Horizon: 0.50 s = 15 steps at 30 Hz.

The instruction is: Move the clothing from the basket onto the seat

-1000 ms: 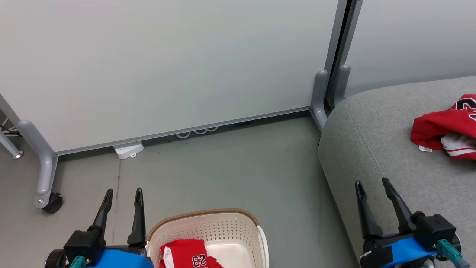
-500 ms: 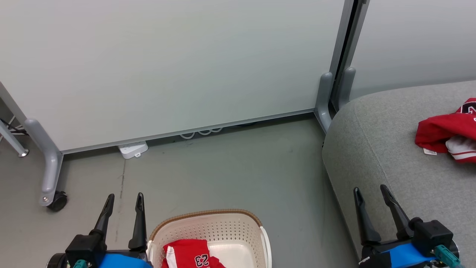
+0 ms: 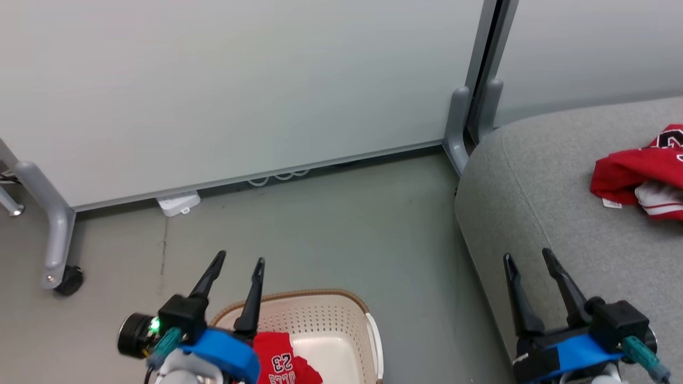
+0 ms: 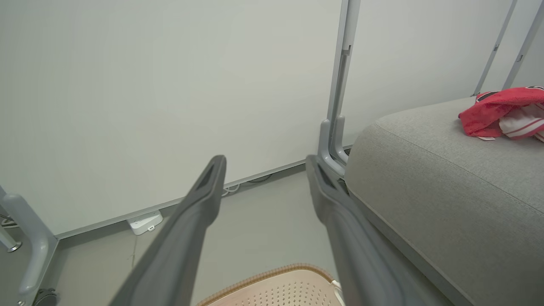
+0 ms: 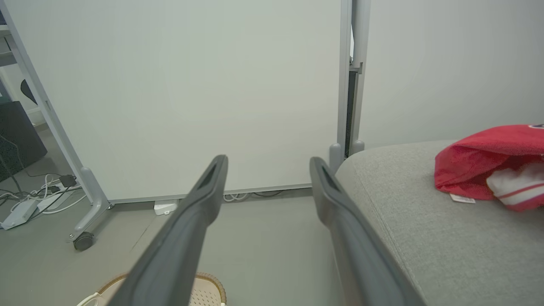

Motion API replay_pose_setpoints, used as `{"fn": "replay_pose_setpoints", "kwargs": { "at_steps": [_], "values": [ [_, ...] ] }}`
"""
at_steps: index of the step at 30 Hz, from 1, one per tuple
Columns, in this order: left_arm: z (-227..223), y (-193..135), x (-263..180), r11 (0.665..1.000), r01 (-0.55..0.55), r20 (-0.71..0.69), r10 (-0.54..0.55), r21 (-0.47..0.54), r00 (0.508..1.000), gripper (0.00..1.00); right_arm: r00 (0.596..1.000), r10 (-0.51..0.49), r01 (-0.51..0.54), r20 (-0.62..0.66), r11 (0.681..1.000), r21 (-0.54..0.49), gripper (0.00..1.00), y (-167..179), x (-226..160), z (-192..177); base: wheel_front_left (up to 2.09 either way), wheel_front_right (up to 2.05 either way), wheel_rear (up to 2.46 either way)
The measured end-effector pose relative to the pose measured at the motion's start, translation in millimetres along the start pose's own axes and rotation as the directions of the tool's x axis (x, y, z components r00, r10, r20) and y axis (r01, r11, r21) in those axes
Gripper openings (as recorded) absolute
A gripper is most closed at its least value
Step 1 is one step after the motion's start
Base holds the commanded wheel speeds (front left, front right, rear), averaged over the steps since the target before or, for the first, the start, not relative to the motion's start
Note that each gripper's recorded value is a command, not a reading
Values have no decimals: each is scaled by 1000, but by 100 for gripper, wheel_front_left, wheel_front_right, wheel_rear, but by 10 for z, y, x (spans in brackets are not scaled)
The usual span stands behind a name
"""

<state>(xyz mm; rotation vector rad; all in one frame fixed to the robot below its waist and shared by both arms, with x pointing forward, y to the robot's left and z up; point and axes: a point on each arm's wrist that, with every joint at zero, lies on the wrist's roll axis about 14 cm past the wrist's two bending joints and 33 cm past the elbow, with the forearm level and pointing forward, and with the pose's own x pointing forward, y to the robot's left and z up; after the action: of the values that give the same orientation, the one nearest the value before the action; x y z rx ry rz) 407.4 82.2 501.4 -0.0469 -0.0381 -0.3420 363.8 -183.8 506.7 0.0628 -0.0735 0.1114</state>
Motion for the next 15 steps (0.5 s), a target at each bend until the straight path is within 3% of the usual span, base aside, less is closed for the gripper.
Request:
{"fn": "replay_pose_setpoints", "kwargs": {
  "at_steps": [7, 15],
  "values": [
    [-390, -328, 376, 987, 156, -128, -150, 35, 980, 100, 999, 6, -4, 35, 999, -41, 100, -106, 300, 127, 0, 0, 0],
    [-1031, -594, 687, 943, 328, -304, -298, 50, 905, 100, 999, -1, 4, 53, 997, -73, 100, -261, 703, 140, 0, 0, 0]
  ]
}}
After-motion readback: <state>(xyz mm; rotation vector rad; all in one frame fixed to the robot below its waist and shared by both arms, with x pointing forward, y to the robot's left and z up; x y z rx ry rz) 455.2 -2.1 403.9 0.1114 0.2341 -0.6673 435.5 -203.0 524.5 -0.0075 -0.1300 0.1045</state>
